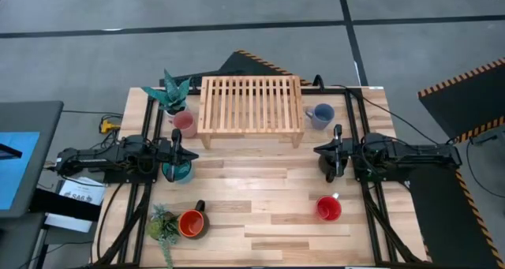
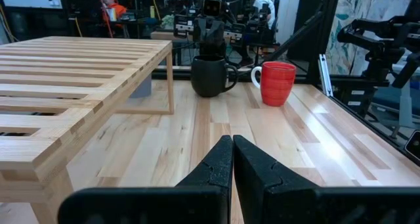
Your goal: Place coffee mugs
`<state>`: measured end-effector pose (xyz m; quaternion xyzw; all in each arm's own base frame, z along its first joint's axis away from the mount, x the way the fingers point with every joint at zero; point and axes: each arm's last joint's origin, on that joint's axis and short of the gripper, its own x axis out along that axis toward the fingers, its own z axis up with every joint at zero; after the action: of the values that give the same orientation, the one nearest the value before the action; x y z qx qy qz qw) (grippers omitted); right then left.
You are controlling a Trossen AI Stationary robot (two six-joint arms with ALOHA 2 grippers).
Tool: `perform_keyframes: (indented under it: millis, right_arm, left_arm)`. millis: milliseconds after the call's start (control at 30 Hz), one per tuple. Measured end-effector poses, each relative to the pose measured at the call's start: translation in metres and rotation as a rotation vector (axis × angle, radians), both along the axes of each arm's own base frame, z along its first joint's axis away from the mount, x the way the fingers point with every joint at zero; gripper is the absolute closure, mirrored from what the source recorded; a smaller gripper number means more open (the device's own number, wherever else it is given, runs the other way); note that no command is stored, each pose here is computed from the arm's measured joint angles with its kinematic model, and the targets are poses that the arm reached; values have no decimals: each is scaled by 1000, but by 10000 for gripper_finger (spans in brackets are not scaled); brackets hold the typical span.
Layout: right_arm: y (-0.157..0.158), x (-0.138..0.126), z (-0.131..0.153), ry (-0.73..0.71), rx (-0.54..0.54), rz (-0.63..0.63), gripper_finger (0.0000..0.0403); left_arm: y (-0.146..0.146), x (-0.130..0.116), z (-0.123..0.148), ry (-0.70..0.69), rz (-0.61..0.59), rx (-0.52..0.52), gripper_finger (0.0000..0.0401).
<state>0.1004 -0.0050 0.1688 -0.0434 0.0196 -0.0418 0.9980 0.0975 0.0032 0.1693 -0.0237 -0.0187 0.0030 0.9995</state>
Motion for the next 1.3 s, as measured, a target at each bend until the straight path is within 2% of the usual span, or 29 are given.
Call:
perform_keyframes:
  millis: [933,1300]
  right_arm:
    - [0,0,0,0,0,0,351]
    - [0,0,0,0,0,0,351]
  left_arm:
    - [0,0,0,0,1,0,401]
    - [3,0,3,-30,91,51,401]
